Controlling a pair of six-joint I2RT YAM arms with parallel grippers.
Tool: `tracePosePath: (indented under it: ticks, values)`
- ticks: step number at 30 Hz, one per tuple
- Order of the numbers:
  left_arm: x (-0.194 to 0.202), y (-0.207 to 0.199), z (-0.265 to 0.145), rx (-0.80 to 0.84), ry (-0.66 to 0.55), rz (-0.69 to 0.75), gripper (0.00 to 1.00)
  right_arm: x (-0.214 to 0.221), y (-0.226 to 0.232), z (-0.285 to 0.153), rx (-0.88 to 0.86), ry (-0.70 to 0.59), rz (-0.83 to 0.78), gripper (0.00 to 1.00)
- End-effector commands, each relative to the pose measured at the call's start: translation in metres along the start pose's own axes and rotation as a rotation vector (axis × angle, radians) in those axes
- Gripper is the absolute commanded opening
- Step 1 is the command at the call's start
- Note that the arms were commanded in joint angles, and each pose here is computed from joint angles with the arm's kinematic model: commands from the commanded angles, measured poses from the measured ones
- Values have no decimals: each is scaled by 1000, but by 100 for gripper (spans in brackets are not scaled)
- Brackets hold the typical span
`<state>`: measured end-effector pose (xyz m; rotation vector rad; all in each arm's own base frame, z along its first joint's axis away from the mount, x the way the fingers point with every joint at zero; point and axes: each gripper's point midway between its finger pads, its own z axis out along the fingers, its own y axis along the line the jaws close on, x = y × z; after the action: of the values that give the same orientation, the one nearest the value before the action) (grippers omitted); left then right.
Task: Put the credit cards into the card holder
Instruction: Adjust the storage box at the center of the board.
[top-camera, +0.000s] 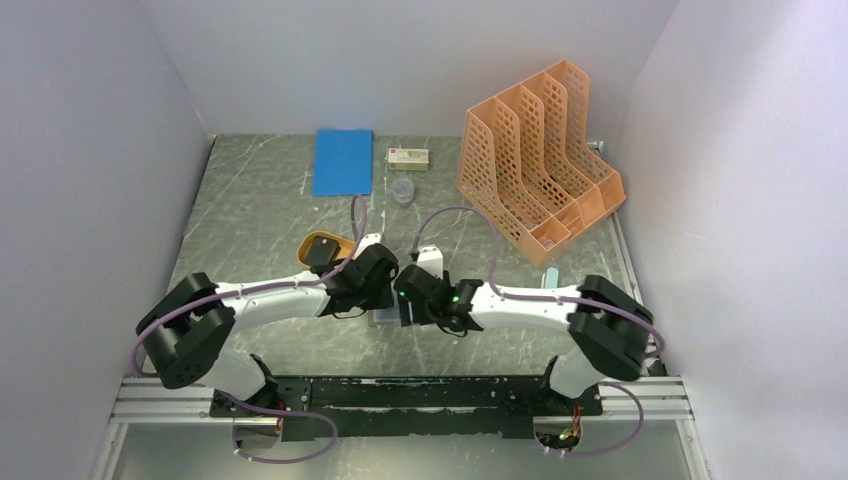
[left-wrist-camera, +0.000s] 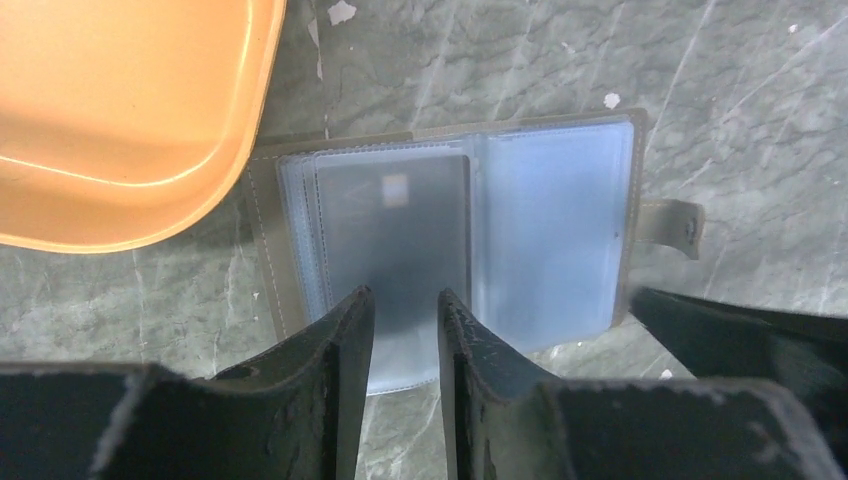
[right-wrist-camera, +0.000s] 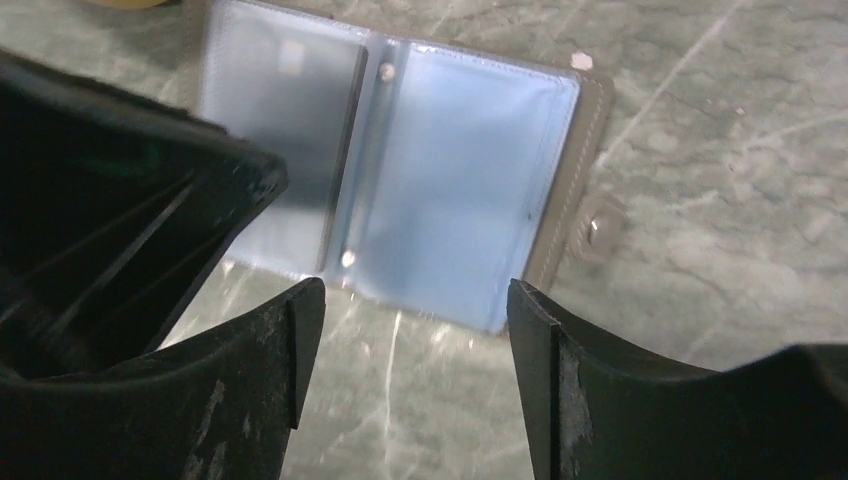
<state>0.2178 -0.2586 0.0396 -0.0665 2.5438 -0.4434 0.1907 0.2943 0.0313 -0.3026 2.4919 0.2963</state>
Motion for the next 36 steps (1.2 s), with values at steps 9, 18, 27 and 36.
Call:
tracePosePath:
  ticks: [9, 18, 27, 36]
  values:
    - [-10, -7, -7, 35, -37, -8, 30, -54, 36, -67, -348, -131, 157, 45]
    - [-49, 2, -79, 51, -183, -20, 39, -98, 51, -81, -457, -252, 176, 45]
    - [-86, 69, -164, -94, -448, -113, 59, -153, 124, -49, -537, -235, 147, 59]
    - [-82, 114, -191, -177, -534, -190, 66, -166, 174, 41, -483, -138, 311, 66]
